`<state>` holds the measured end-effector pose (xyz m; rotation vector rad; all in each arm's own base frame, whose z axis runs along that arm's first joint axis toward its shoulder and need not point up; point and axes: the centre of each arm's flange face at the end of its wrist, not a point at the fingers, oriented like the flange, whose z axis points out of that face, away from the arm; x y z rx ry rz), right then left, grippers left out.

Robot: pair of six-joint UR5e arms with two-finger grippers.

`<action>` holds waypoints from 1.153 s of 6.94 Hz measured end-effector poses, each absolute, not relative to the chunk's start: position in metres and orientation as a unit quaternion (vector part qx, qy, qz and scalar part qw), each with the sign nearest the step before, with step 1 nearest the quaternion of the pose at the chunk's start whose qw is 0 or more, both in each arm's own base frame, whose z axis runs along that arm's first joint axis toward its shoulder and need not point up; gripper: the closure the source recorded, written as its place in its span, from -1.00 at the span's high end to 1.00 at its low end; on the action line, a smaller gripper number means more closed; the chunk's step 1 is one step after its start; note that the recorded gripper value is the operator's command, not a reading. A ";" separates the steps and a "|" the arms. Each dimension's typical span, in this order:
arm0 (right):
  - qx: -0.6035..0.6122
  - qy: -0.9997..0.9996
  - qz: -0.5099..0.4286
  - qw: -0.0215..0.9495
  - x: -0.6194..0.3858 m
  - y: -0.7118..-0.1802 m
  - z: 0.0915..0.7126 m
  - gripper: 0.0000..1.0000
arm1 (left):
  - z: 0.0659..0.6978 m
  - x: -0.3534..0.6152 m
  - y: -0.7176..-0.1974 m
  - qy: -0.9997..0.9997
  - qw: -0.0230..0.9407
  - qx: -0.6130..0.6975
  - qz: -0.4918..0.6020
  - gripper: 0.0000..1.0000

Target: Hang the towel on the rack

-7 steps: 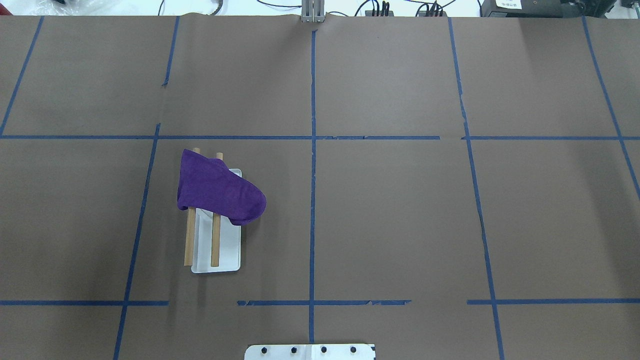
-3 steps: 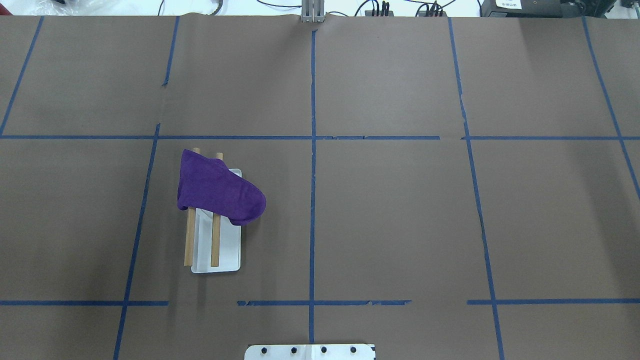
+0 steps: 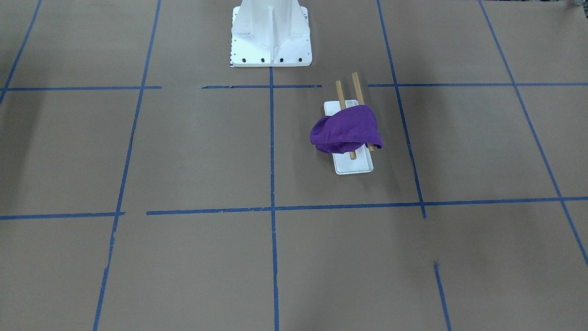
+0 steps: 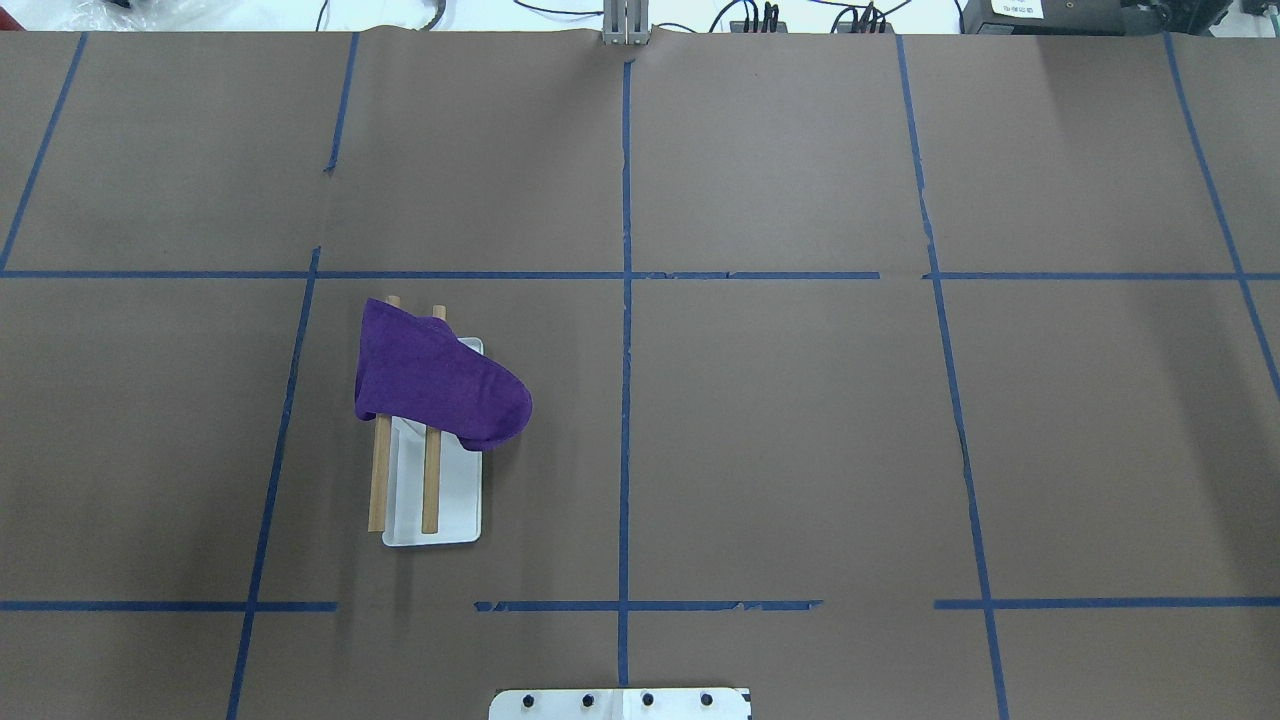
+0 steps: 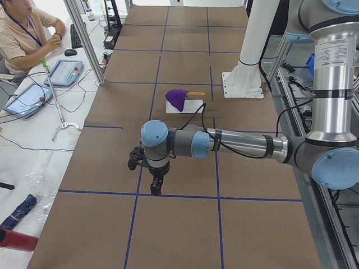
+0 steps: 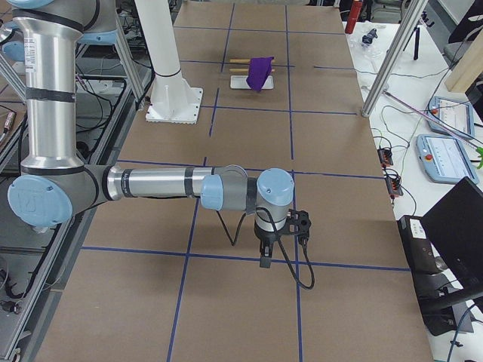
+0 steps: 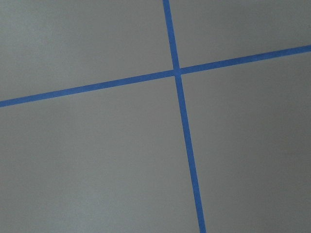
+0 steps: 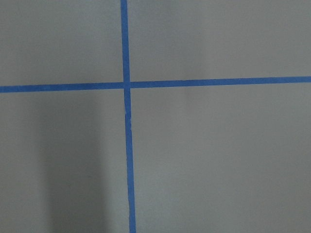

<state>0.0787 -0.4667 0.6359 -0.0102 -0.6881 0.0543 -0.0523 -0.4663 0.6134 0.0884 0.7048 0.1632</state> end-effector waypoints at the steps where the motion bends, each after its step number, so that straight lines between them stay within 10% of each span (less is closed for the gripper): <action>1: -0.004 -0.338 0.026 0.941 0.078 -0.468 0.635 1.00 | 0.612 -0.052 -0.467 0.344 0.934 0.044 0.080 1.00; 8: -0.001 -0.341 0.023 0.940 0.076 -0.471 0.631 1.00 | 0.605 -0.052 -0.470 0.344 0.934 0.051 0.082 1.00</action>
